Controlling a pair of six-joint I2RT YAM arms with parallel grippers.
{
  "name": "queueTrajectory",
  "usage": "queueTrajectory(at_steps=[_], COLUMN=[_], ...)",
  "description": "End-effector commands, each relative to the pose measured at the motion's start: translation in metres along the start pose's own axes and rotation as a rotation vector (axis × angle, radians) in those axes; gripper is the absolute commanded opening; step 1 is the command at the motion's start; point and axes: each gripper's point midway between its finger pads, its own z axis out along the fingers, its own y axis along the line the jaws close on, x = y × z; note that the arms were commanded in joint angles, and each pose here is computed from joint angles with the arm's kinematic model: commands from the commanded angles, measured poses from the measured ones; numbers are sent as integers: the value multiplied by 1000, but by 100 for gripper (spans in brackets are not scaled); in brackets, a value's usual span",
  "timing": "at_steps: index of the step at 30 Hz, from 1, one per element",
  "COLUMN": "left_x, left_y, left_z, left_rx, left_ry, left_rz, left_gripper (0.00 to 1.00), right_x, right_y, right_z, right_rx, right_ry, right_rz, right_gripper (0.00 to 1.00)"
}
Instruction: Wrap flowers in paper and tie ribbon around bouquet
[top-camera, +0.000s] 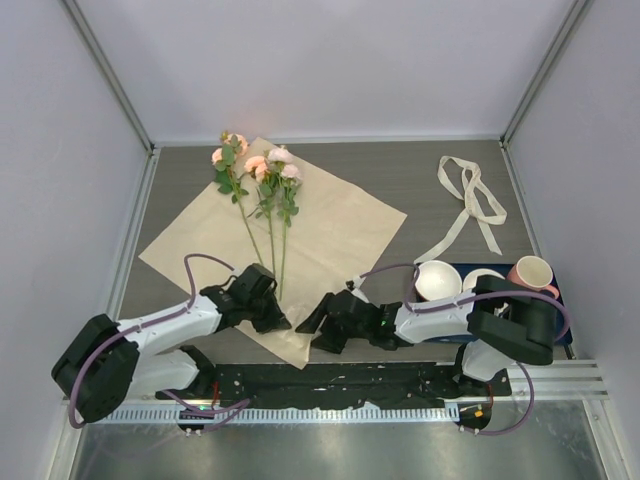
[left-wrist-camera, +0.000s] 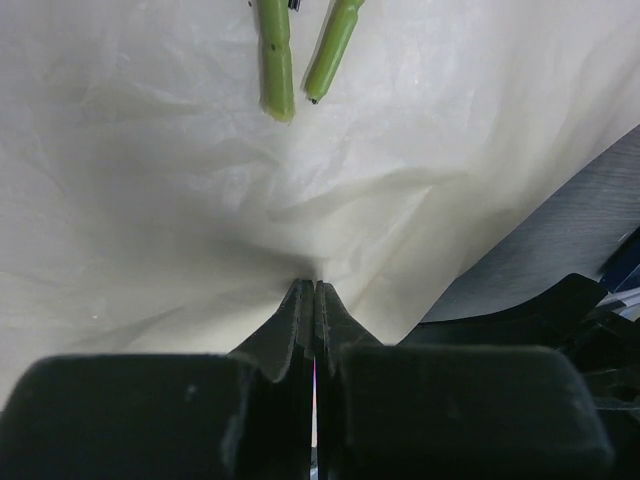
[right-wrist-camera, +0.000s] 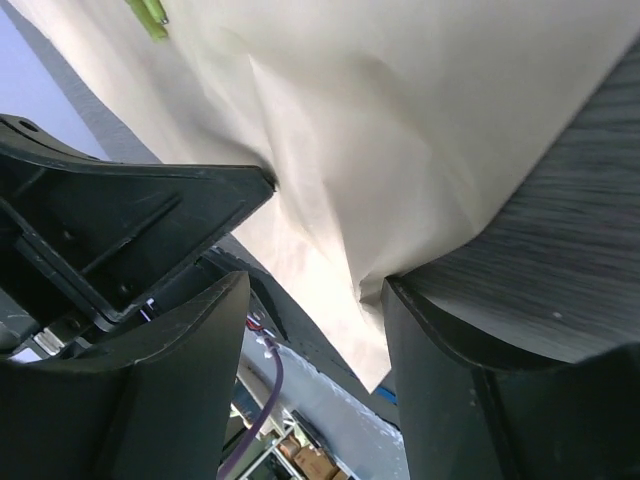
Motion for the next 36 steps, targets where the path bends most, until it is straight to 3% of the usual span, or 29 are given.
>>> queueTrajectory(at_steps=[1, 13, 19, 23, 32, 36], left_x=[0, -2, -3, -3, -2, -3], left_y=[40, 35, 31, 31, 32, 29], left_z=[9, 3, 1, 2, -2, -4], left_rx=[-121, -86, -67, -65, -57, -43], left_ry=[-49, -65, -73, -72, -78, -82], left_rz=[8, 5, 3, -3, -13, -17], left_gripper=[0, 0, 0, 0, 0, 0], right_x=[2, 9, -27, -31, -73, -74], right_y=[-2, 33, 3, -6, -35, -49], right_z=[8, -6, -7, -1, -18, -17], right_rx=[2, -109, -47, -54, 44, 94], right_ry=[-17, -48, -180, -167, -328, -327], right_rz=[-29, -82, -42, -21, -37, -39], right_gripper=[63, 63, 68, 68, 70, 72])
